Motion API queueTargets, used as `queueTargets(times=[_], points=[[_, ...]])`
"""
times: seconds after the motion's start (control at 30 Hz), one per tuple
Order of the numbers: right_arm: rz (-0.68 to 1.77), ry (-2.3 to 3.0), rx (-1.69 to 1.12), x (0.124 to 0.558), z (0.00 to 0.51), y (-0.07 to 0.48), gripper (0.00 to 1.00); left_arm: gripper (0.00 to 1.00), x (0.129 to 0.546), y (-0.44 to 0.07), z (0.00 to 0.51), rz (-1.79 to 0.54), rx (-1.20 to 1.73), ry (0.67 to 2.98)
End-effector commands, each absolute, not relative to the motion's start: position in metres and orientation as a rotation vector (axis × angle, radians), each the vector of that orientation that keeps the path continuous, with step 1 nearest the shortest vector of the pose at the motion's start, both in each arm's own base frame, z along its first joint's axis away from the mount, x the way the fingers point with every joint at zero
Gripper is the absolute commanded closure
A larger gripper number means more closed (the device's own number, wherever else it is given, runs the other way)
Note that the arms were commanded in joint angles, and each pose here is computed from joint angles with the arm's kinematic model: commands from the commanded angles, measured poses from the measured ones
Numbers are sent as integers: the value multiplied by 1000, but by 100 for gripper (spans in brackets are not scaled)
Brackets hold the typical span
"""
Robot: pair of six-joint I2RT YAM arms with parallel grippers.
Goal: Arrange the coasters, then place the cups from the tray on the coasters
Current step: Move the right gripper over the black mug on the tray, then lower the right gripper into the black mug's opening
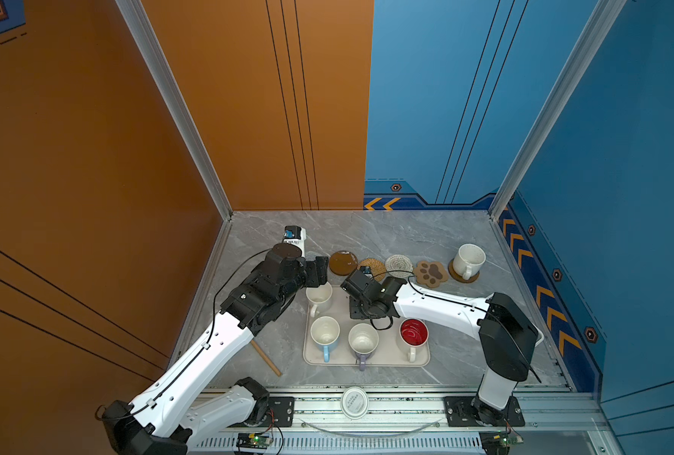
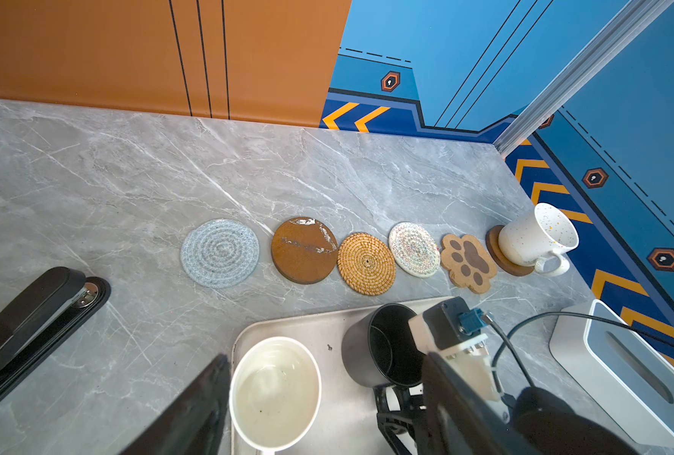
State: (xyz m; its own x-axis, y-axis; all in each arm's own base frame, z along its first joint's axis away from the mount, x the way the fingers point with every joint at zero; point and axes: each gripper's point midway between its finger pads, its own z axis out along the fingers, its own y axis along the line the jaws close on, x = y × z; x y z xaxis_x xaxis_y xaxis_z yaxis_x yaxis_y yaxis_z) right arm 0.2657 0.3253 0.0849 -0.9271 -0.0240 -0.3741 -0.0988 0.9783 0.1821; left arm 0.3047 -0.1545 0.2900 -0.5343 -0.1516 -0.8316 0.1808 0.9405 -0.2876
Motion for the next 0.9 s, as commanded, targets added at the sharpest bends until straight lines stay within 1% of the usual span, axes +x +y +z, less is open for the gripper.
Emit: queueTargets(times=[0.0, 0.23, 0.5, 0.87], points=[[169, 2745, -43, 273, 80, 311, 62, 22, 302, -150, 281, -395, 37, 2125], [112, 2747, -14, 279, 74, 302, 66, 22, 302, -147, 282, -391, 28, 2121], [80, 2726, 11, 285, 78, 292, 67, 22, 302, -145, 280, -389, 19, 2124], [78, 2707, 3, 293, 83, 293, 69, 22, 303, -144, 280, -391, 14, 2125]])
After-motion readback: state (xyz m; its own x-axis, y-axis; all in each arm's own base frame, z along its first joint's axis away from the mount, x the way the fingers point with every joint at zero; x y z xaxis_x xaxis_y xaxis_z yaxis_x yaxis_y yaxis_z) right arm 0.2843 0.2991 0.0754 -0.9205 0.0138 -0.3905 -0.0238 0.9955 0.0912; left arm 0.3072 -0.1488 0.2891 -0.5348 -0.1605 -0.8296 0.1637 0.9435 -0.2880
